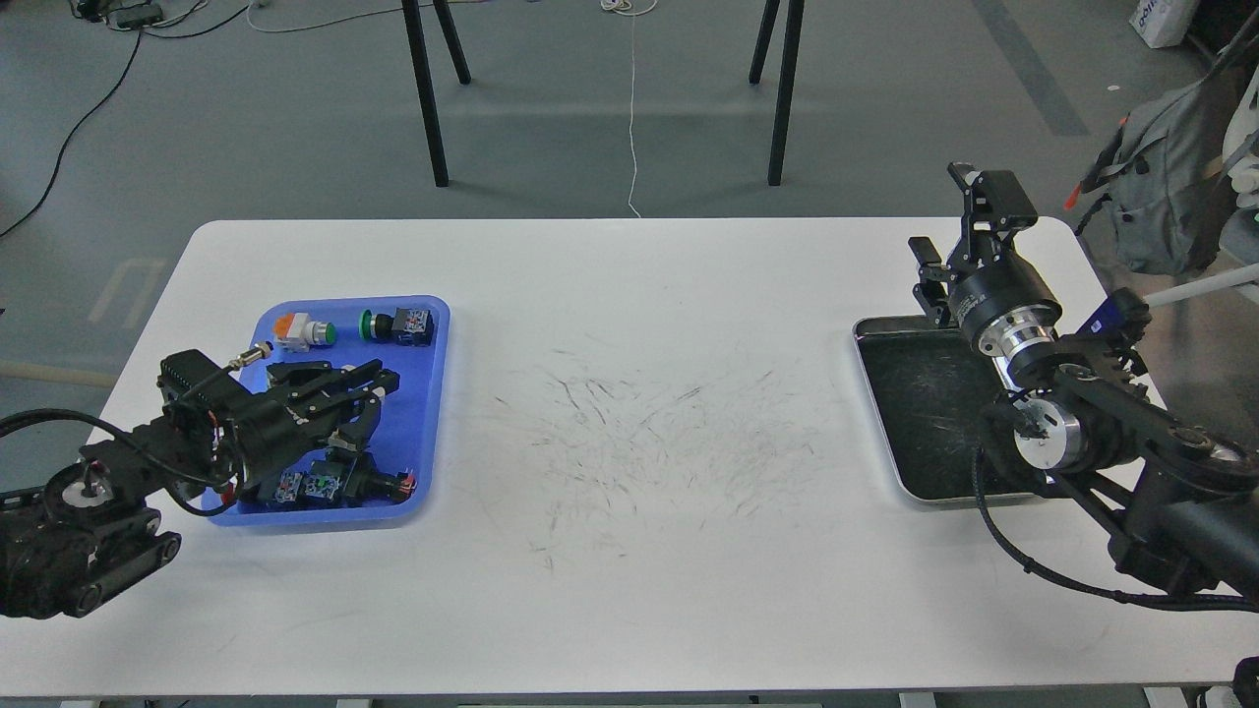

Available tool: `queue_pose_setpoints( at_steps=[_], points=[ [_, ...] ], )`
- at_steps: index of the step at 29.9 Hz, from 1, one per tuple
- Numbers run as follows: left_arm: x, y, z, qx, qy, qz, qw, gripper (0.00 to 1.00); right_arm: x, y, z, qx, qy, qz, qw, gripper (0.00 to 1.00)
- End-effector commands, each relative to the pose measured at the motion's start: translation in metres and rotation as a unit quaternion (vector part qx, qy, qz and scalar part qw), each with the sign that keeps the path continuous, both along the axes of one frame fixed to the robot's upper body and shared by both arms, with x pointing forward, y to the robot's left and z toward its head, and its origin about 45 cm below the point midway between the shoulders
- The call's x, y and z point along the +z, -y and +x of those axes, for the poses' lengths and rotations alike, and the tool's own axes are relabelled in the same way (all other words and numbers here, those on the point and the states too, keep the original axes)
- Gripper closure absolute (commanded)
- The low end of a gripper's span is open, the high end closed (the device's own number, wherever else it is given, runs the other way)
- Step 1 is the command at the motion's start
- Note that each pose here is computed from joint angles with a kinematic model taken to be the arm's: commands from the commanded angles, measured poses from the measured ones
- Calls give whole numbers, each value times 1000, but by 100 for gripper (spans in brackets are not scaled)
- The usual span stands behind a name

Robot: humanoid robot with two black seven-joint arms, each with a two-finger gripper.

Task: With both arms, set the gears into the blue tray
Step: 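Open the left hand to drop the gear among the parts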

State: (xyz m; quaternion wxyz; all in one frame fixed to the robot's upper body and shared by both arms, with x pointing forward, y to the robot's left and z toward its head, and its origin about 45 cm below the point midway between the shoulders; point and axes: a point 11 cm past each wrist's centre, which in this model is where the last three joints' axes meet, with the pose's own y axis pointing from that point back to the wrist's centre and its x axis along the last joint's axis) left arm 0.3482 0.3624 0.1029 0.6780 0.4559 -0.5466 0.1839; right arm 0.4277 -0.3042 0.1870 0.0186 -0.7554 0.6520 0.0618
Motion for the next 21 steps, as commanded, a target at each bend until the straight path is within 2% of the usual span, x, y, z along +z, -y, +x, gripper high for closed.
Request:
queue_pose_setpoints(
  at_steps=[1, 14, 18, 21],
  points=[
    [1, -2, 1, 3, 1, 2, 1000, 76, 0, -1, 0, 1, 0, 0, 1000, 3],
    [1, -4, 2, 9, 2, -1, 1000, 55, 0, 0, 0, 1, 0, -1, 1000, 3],
    [11, -4, 12, 46, 13, -42, 998, 50, 1, -2, 0, 3, 1, 0, 1000, 3],
    [21, -9, 20, 99, 21, -94, 990, 40, 6, -4, 2, 6, 6, 1, 1000, 3]
  ],
)
